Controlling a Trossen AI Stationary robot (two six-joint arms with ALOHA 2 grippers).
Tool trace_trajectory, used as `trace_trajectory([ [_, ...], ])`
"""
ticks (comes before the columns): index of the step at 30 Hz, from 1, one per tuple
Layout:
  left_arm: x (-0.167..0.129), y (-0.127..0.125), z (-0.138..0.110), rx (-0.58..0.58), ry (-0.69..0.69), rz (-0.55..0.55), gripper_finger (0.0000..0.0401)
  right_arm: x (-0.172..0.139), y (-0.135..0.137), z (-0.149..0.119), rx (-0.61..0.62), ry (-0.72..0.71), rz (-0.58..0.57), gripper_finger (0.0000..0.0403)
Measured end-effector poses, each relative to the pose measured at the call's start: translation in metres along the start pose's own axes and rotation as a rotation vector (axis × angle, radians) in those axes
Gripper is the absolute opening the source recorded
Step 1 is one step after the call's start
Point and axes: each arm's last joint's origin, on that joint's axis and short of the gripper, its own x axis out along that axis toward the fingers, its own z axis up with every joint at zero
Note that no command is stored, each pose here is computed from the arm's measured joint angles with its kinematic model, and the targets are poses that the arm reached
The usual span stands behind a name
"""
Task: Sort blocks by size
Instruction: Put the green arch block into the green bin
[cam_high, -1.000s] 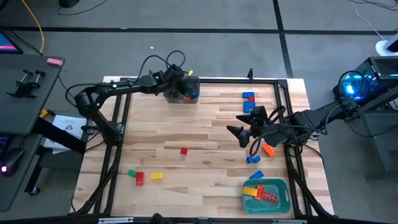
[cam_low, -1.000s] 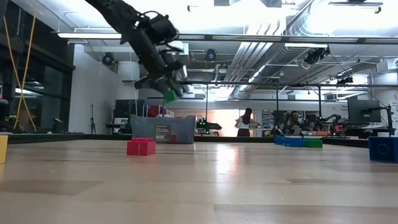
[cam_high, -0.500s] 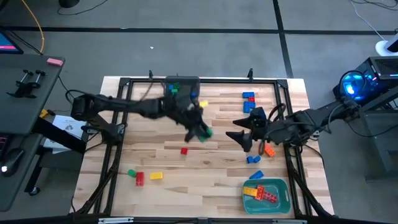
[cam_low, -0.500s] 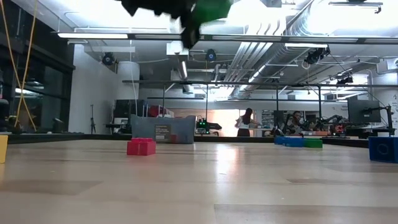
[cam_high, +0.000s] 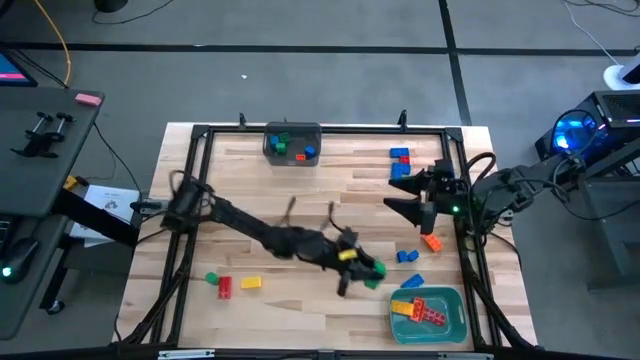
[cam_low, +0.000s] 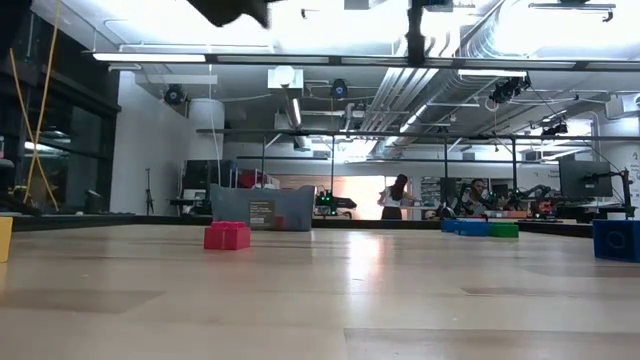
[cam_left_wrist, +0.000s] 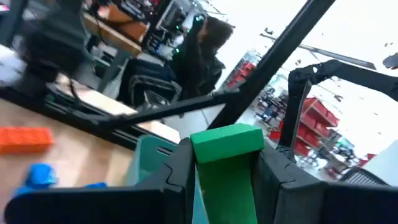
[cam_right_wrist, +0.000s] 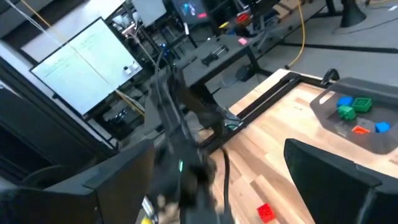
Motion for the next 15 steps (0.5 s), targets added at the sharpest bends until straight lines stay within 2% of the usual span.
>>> trace_trajectory([
  [3,0.026,-0.003,-0.015,-0.017,0.016,-0.052,0.0076,0.000,0.000,0.000,-0.003,-0.009,-0.011,0.0353],
  [7,0.057,-0.012,-0.021,-0.007,0.011,-0.146,0.0076,0.000,-0.001,0.000,0.005,-0.014,-0.016,0.0353],
  [15,0.098,-0.012,-0.044,0.128,0.064,-0.140,0.0081,0.000,-0.001,0.001,0.015,-0.032,-0.036,0.0353],
])
